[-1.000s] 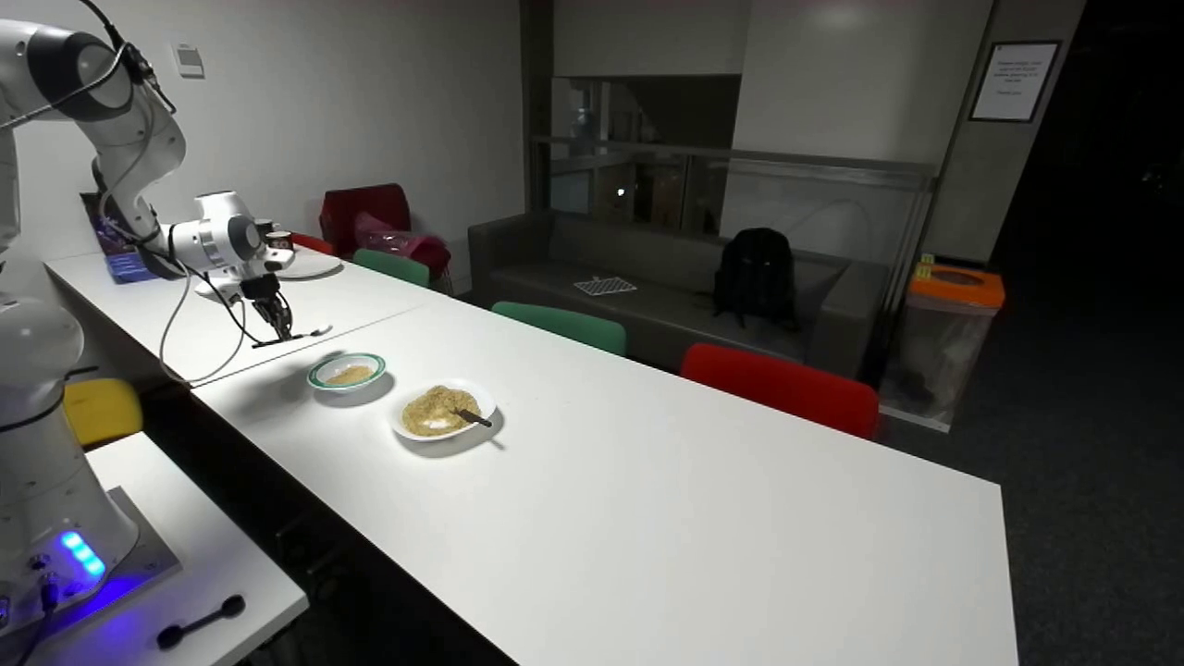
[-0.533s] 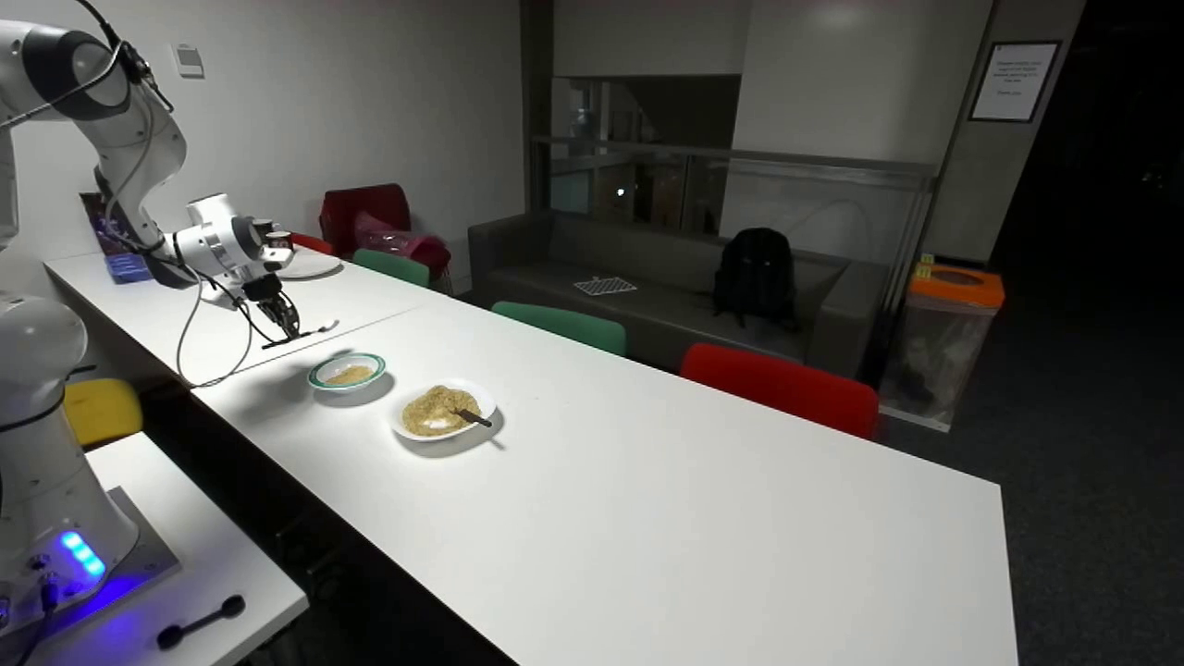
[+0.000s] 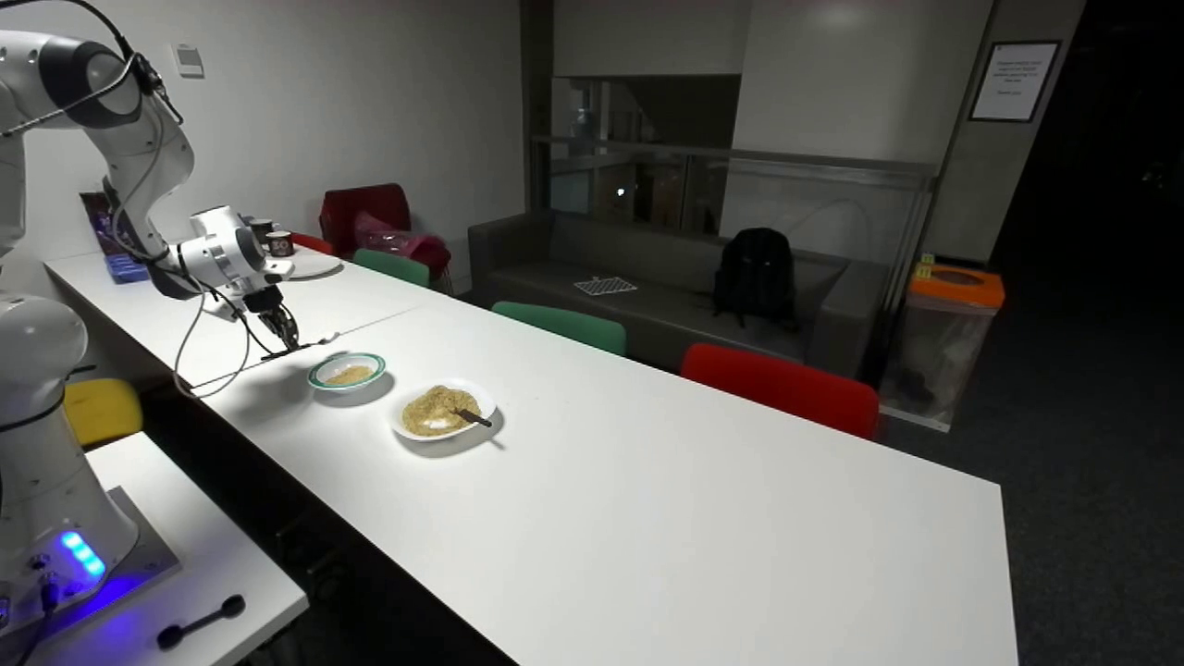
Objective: Put the spoon in the left bowl on the table, then pour the contents from the left bowl to the right bowl
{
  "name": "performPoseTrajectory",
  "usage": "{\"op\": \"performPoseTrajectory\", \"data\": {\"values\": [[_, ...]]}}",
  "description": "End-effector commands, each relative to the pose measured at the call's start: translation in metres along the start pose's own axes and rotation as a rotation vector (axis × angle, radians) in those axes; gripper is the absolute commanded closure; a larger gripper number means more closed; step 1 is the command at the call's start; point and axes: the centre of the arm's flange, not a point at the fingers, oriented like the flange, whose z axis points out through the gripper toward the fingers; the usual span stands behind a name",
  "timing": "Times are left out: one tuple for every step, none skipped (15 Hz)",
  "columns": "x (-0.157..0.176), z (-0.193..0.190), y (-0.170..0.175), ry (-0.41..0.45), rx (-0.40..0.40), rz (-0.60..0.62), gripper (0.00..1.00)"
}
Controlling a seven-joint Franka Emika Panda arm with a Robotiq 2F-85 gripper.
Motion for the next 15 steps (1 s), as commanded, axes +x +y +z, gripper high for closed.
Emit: {"op": "performPoseTrajectory", "data": {"values": [[0.001,0.010,0.000,-0.003,0.021,0.019,0.97],[0.001,0.013,0.000,-0.008,0.018,0.021,0.97],[0.000,0.016,0.001,-0.015,0.016,0.022,0.97],[-0.001,0.020,0.001,-0.019,0.012,0.023,0.97],[-0.001,0.022,0.001,-0.026,0.011,0.024,0.97],[-0.001,0.025,0.001,-0.027,0.005,0.023,0.97],[-0.002,0.027,0.001,-0.029,0.002,0.022,0.97],[-0.002,0.029,0.001,-0.030,-0.002,0.021,0.97],[-0.002,0.031,0.002,-0.032,-0.003,0.021,0.97],[-0.002,0.032,0.002,-0.033,-0.005,0.022,0.97],[-0.002,0.033,0.002,-0.034,-0.006,0.022,0.97],[-0.001,0.034,0.002,-0.034,-0.007,0.022,0.97],[-0.001,0.034,0.002,-0.035,-0.007,0.022,0.63],[-0.001,0.034,0.002,-0.035,-0.007,0.022,0.62],[-0.001,0.034,0.003,-0.035,-0.006,0.023,0.55]]}}
